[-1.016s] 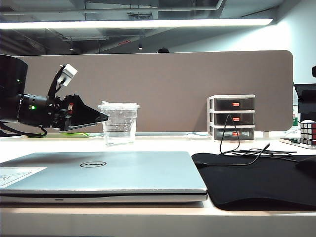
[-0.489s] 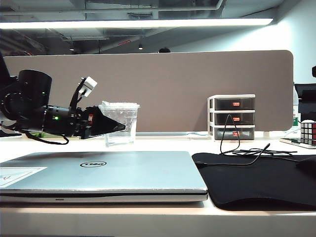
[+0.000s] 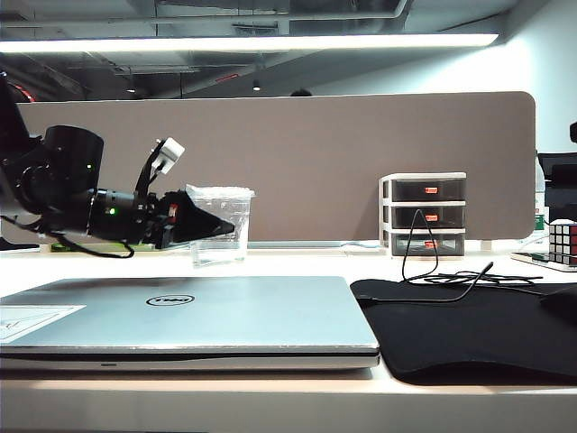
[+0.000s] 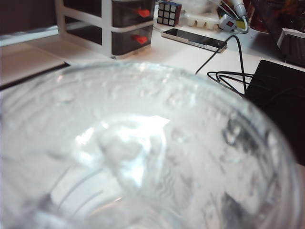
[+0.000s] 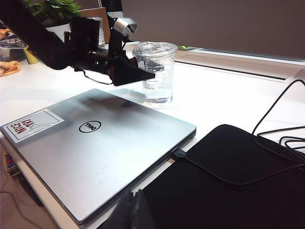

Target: Pick up the coffee cup and place it over the laptop.

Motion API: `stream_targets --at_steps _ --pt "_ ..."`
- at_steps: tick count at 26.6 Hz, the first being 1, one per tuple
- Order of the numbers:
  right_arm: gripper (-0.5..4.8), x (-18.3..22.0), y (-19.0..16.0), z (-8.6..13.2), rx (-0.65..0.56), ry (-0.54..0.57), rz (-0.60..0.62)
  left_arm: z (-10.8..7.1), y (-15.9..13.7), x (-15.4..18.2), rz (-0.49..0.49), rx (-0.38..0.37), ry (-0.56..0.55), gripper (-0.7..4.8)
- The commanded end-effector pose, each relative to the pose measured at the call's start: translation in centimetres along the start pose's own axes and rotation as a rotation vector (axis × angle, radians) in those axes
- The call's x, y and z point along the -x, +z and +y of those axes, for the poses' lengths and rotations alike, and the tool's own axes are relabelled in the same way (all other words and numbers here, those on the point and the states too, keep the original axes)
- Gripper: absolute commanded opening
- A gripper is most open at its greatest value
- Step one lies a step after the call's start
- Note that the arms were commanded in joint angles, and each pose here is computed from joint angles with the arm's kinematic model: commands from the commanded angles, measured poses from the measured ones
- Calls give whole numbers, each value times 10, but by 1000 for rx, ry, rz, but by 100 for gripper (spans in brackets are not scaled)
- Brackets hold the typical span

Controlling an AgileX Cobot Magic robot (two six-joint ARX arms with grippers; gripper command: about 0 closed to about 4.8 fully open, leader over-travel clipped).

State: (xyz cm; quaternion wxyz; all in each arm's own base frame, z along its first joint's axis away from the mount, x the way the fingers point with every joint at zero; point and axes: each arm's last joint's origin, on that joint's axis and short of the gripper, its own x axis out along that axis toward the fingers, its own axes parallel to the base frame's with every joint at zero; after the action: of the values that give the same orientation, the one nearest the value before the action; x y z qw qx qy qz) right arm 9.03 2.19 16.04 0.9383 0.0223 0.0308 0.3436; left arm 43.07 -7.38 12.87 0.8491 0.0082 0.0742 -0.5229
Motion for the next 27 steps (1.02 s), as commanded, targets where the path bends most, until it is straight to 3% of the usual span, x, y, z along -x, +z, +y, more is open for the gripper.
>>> stream_targets --at_steps 1,9,13,14,21,27 --pt "-6 0 -1 0 2 1 -5 8 12 -5 -13 -25 -2 479" --pt "-6 0 -1 0 2 -2 -5 12 20 -14 -19 -44 2 469" --pt "-6 0 -1 0 2 -2 -5 12 20 -14 -20 -47 2 315" --pt "-6 0 -1 0 2 -2 -5 12 20 -14 -21 -48 2 306" --pt "-6 0 -1 0 2 -2 -5 11 25 -13 -28 -92 3 308" --pt "-6 0 -1 0 2 -2 -5 4 52 -6 -50 -124 3 308"
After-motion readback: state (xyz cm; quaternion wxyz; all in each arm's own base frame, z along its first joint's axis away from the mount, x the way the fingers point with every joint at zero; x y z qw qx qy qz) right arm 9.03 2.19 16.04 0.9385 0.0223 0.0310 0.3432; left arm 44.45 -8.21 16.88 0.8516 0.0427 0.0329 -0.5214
